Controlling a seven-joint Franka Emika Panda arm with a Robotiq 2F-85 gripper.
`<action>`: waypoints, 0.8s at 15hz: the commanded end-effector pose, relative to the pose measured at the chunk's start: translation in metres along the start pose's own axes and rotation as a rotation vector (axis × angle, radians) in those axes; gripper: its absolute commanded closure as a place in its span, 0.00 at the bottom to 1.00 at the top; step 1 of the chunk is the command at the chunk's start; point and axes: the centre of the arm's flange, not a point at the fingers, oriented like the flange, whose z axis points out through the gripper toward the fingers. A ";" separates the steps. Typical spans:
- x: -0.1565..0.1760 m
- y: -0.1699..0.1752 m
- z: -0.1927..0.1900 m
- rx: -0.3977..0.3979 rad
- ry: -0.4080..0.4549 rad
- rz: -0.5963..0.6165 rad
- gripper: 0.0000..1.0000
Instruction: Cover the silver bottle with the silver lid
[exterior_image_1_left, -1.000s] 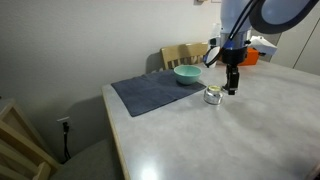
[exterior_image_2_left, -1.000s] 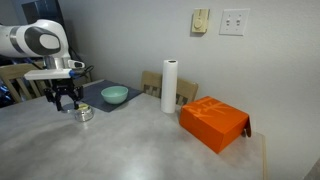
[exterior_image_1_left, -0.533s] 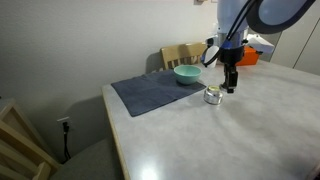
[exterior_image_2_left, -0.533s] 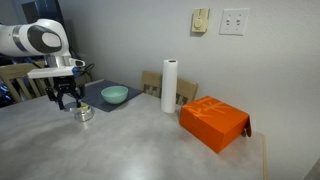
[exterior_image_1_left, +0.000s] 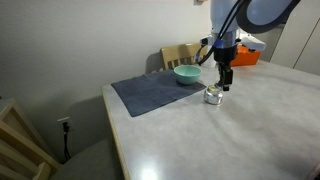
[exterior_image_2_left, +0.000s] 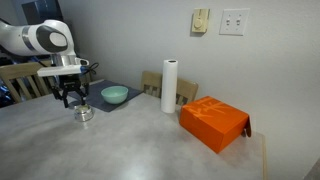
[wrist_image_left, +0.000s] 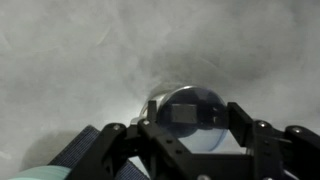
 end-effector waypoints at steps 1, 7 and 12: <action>0.016 0.013 -0.002 0.005 -0.027 -0.040 0.56; 0.022 0.020 0.004 0.026 -0.032 -0.077 0.56; 0.026 0.023 0.016 0.025 -0.042 -0.107 0.56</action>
